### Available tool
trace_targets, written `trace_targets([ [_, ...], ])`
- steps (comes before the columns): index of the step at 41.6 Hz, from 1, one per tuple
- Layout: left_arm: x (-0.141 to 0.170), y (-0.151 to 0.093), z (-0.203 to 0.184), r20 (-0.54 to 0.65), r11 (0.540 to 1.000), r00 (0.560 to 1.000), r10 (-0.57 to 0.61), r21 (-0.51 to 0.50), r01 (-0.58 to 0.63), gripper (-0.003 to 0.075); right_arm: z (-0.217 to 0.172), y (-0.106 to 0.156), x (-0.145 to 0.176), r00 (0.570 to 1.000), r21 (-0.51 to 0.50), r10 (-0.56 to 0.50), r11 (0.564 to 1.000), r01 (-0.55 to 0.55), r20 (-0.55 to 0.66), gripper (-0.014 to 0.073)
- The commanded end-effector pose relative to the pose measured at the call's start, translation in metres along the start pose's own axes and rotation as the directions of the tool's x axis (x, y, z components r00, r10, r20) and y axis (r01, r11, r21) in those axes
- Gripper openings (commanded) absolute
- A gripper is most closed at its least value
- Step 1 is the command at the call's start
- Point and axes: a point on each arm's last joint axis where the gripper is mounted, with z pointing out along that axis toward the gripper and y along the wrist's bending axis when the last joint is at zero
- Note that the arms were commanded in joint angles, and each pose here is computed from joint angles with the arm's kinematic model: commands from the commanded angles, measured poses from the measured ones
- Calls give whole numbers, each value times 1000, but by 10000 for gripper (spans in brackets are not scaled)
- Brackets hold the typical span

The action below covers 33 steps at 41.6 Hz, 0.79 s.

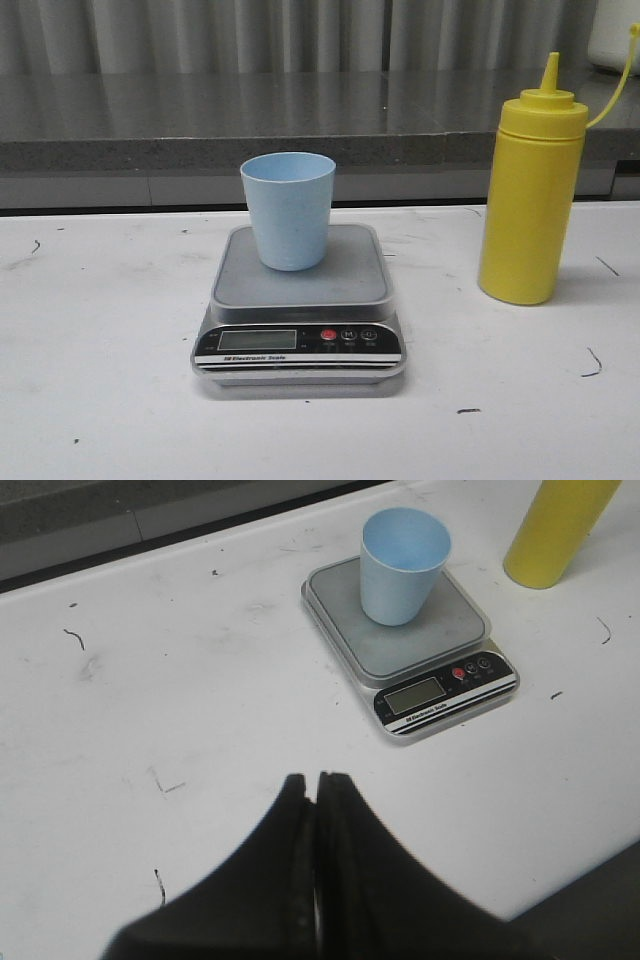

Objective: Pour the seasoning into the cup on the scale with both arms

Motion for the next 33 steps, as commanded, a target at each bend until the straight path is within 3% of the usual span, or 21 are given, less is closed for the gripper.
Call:
trace_targets([
  [1, -11, -1, -5, 90, 1000, 996, -9, 14, 7, -20, -4, 0, -12, 996, -1, -6, 1000, 7, 85, -68],
  [9, -5, 0, -7, 111, 1000, 994, -23, 5, 22, -20, -4, 0, -12, 996, -1, -6, 1000, 7, 85, -68],
  [14, 7, 7, -7, 133, 995, 989, -62, -65, 71, -20, -4, 0, -12, 996, -1, -6, 1000, 7, 85, -68],
  [17, 14, 12, -6, 208, 987, 974, -86, -117, 112, -20, -4, 0, -12, 996, -1, -6, 1000, 7, 85, -68],
  [26, 50, 20, 9, 504, 950, 857, -108, -203, 239, -20, -4, 0, -12, 996, -1, -6, 1000, 7, 85, -68],
  [33, 92, 25, 33, 603, 921, 790, -110, -237, 309, -20, -4, 0, -12, 996, -1, -6, 1000, 7, 85, -68],
])
